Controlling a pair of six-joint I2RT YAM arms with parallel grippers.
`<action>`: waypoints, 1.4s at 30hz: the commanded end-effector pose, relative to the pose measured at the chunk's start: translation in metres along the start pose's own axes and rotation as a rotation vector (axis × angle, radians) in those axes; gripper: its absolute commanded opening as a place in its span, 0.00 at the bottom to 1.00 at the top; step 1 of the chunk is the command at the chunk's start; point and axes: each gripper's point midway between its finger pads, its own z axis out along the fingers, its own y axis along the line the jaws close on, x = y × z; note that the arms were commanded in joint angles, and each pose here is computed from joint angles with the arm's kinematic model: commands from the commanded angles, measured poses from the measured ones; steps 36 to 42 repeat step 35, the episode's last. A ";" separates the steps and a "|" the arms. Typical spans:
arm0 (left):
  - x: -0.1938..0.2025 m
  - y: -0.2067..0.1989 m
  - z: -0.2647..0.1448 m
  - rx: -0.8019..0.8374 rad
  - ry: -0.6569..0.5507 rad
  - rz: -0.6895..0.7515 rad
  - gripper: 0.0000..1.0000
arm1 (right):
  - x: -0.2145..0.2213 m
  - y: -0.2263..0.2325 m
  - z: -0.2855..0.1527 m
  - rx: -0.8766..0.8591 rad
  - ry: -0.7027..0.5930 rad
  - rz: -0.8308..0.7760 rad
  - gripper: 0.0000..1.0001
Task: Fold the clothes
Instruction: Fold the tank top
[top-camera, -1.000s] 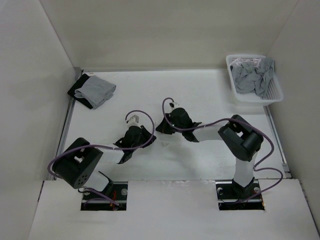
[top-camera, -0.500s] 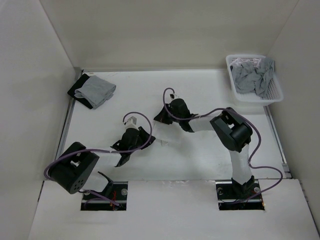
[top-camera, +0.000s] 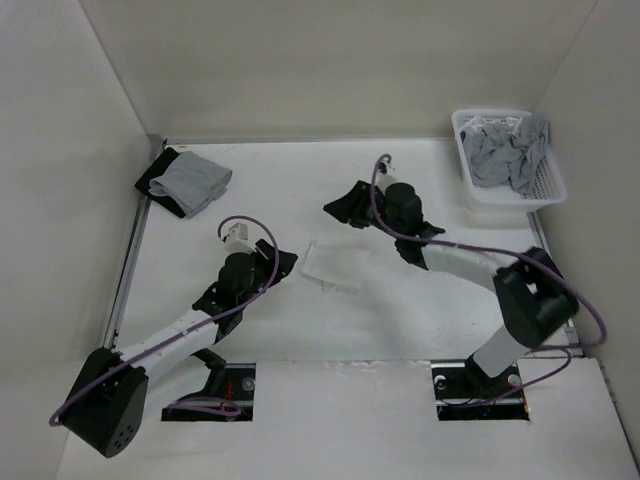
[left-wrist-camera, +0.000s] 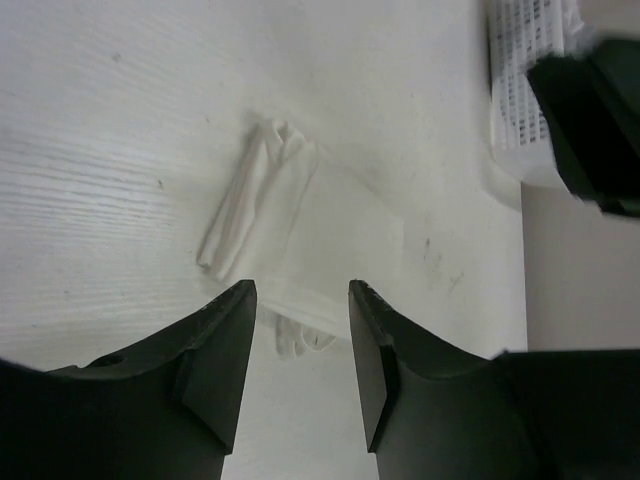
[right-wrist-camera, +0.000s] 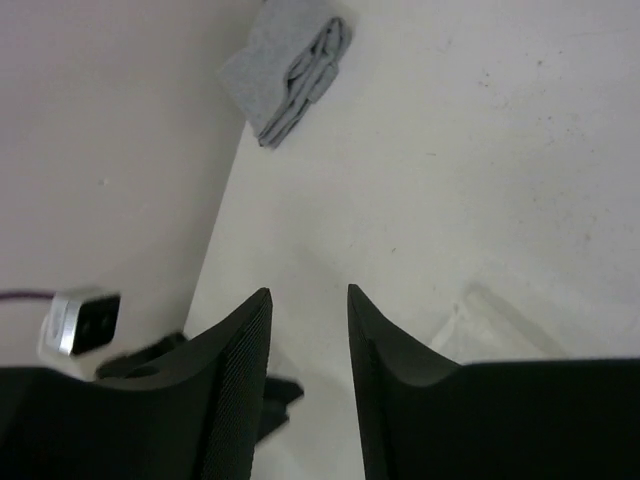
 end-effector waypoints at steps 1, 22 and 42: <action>-0.031 0.008 -0.006 -0.074 -0.080 0.049 0.42 | -0.008 -0.004 -0.047 0.026 -0.106 -0.071 0.47; -0.053 0.062 -0.004 -0.280 -0.044 0.087 0.56 | 0.013 -0.135 -0.224 0.420 -0.485 -0.038 0.74; -0.032 0.062 0.014 -0.283 0.019 0.123 0.57 | 0.013 -0.133 -0.222 0.414 -0.484 -0.042 0.73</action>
